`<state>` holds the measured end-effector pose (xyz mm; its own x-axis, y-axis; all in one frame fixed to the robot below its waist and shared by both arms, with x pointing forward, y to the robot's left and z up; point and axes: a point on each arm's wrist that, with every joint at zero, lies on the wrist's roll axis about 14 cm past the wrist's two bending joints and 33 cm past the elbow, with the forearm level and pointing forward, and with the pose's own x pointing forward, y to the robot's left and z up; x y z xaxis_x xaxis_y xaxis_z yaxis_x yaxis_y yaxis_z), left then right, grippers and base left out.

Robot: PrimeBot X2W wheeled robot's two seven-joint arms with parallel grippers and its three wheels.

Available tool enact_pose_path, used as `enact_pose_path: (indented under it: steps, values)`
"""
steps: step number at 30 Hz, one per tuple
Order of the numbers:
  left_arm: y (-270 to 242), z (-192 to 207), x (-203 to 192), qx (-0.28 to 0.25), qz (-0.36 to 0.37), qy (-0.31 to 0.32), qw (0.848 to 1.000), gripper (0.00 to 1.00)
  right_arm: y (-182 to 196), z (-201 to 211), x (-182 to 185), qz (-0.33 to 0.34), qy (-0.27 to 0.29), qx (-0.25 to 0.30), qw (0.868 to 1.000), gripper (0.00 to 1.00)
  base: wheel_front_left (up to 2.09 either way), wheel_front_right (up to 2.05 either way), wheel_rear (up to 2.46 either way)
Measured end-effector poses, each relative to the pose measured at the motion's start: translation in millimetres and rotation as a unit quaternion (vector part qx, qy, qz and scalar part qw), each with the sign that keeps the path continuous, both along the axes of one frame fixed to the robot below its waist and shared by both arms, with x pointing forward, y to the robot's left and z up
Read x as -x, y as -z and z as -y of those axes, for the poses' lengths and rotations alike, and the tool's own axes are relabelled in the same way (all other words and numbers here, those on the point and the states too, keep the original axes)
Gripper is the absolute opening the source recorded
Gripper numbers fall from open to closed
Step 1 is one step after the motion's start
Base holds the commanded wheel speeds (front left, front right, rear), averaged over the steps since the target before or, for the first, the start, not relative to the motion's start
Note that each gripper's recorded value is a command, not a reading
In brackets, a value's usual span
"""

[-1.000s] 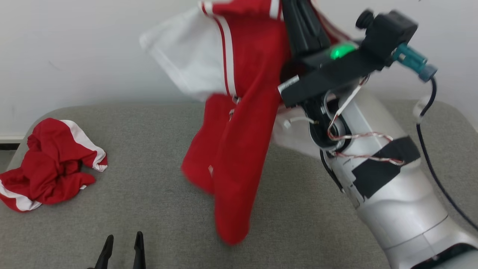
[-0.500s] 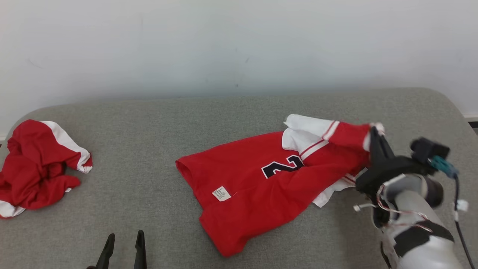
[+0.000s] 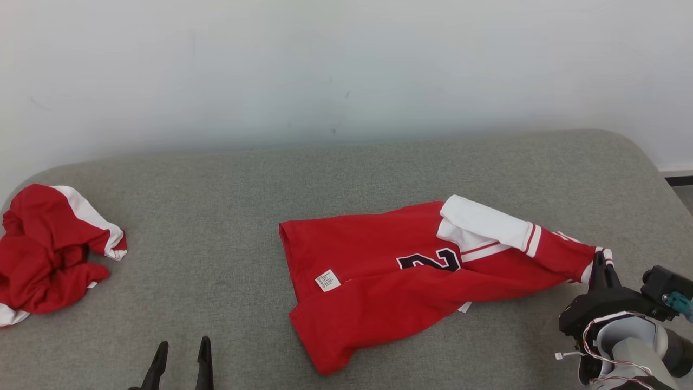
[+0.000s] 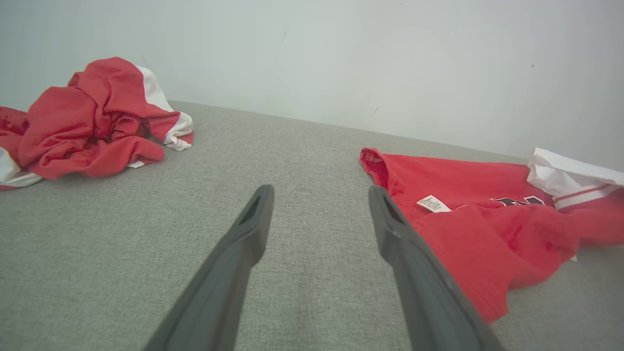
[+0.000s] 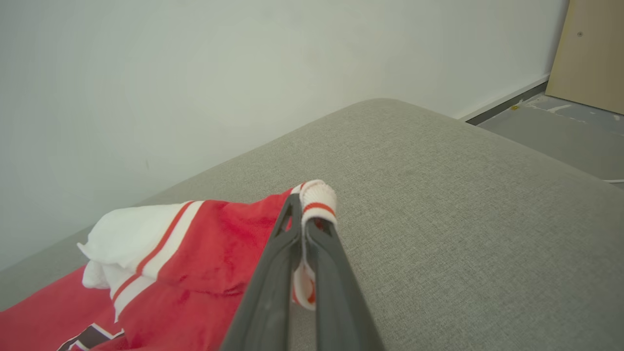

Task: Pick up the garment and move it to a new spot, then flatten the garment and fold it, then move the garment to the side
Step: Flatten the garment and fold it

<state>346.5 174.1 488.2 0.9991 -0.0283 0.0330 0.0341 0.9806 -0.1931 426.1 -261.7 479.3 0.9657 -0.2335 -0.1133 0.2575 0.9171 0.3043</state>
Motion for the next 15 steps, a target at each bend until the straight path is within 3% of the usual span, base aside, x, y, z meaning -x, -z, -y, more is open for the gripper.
enact_pose_path:
  steps: [1,2,9,15]
  values:
    - [0,0,0,0.0,0.001,0.0,1.0,1.0,2,1,2,-0.004,0.0,0.004,1.0,0.7,0.0,0.0,0.0]
    - [-1,0,1,0.0,0.001,0.001,1.0,1.0,5,1,4,-0.012,0.0,0.003,1.0,1.0,0.0,0.0,0.0]
    - [-3,2,4,0.0,0.005,0.003,1.0,1.0,32,-19,13,-0.106,-0.055,0.031,0.992,1.0,0.0,0.0,0.0]
    - [-4,1,7,0.001,0.007,0.001,1.0,1.0,20,-42,6,-0.107,-0.106,0.075,0.986,1.0,0.0,0.0,0.0]
